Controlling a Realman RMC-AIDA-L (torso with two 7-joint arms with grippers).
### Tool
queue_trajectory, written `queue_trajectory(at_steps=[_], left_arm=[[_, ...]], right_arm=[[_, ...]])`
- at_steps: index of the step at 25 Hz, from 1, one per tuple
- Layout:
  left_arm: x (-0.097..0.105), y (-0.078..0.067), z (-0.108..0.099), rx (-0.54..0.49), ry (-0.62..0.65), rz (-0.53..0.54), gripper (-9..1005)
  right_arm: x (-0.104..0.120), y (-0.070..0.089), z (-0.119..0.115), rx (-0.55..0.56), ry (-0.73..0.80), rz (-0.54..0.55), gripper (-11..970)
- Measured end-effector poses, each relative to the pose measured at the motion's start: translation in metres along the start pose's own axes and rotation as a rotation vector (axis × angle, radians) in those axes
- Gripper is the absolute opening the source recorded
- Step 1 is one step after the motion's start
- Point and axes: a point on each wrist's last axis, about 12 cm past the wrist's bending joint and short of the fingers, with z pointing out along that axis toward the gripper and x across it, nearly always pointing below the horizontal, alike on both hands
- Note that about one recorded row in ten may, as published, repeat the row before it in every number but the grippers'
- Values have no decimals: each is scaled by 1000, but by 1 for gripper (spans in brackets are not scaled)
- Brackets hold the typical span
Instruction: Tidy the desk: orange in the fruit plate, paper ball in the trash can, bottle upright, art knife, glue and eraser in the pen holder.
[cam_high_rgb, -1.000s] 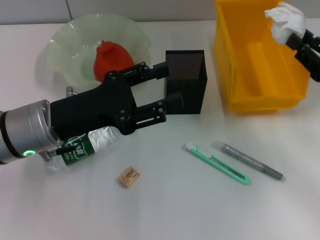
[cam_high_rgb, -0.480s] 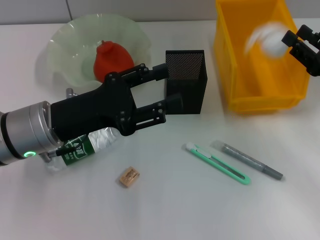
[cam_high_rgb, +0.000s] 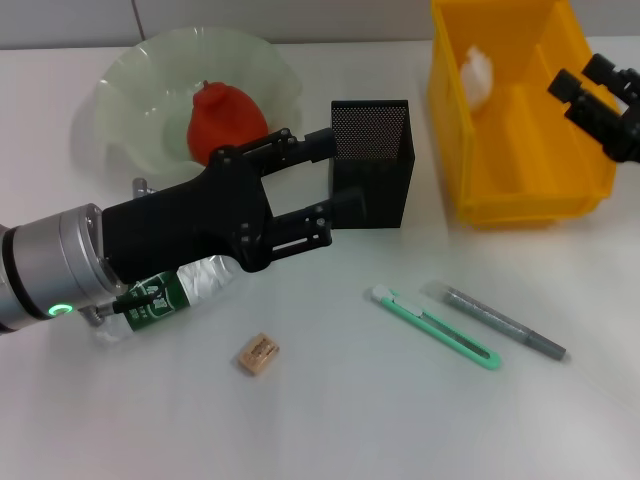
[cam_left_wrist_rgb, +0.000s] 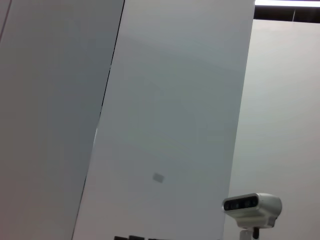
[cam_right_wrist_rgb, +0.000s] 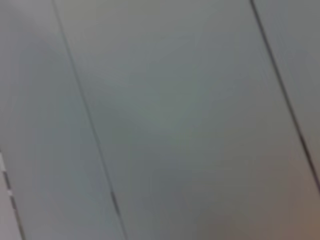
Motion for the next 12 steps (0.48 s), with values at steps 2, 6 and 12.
queue_trajectory(at_steps=[2, 6, 12], left_arm=[[0, 1, 0, -5, -1, 0, 702], [-1, 1, -1, -10, 0, 2, 702], [0, 2, -4, -9, 17, 5, 701]], right_arm=[[3, 10, -2, -49, -28, -2, 665], [14, 34, -9, -161, -80, -60, 666], [30, 54, -8, -307, 22, -76, 672]])
